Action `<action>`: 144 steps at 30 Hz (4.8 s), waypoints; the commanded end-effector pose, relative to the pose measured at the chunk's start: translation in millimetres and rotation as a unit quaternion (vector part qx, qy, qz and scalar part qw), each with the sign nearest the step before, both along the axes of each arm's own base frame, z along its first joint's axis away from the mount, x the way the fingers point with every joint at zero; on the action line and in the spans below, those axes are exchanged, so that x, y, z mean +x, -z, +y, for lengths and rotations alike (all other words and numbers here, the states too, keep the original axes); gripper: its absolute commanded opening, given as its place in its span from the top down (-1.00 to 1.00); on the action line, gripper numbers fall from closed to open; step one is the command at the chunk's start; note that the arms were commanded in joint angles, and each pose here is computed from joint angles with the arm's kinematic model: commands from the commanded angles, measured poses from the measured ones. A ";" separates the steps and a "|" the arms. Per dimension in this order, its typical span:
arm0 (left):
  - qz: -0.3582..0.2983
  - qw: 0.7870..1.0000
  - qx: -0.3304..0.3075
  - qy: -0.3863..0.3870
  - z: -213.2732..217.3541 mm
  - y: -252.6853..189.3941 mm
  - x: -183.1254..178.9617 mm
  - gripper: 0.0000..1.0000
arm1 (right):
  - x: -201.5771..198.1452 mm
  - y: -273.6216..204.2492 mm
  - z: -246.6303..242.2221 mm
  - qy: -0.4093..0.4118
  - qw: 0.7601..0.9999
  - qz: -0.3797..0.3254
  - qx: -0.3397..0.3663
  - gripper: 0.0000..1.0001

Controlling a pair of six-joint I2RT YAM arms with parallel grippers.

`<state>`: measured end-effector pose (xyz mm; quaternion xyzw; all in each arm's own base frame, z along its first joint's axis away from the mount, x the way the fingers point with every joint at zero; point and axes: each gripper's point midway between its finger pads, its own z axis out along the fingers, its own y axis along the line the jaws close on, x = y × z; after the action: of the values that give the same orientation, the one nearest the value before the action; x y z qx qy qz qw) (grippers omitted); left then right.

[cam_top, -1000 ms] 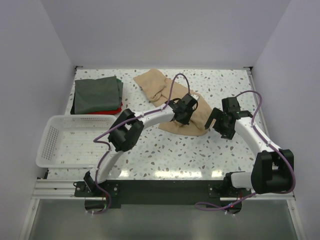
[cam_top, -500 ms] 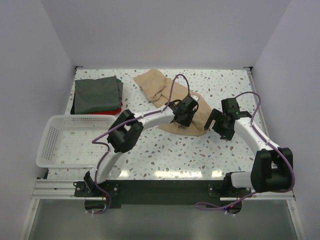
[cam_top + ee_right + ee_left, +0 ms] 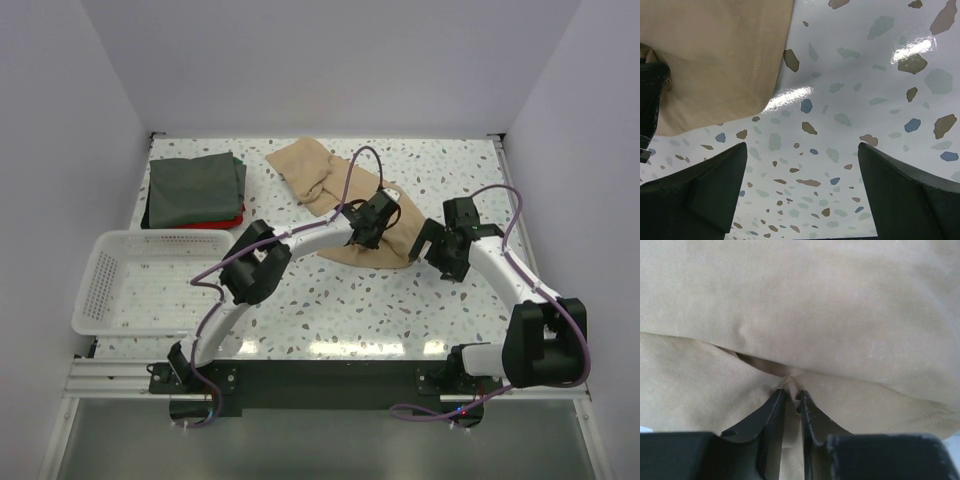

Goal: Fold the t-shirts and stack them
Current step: Flatten the tshirt out

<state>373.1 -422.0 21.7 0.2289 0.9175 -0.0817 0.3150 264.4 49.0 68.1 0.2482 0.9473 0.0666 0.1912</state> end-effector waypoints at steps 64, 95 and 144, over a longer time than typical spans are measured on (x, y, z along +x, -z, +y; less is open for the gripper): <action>-0.089 0.924 -0.191 -0.319 299.1 -193.3 9.9 1.00 | 145.0 -81.9 -118.8 0.015 0.998 -0.026 -0.047 -0.24; -0.066 0.932 -0.180 -0.307 316.0 -119.2 103.4 1.00 | 50.5 45.3 -74.7 0.051 0.992 0.109 0.048 -0.43; -0.064 0.928 -0.253 -0.266 297.0 -149.9 125.4 1.00 | -19.6 55.7 -79.7 0.056 0.986 0.157 0.002 0.08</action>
<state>496.4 -126.7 144.1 -0.1135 0.8881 -0.1962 0.3999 236.8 -26.8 16.1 0.3056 0.9514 0.0247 0.0305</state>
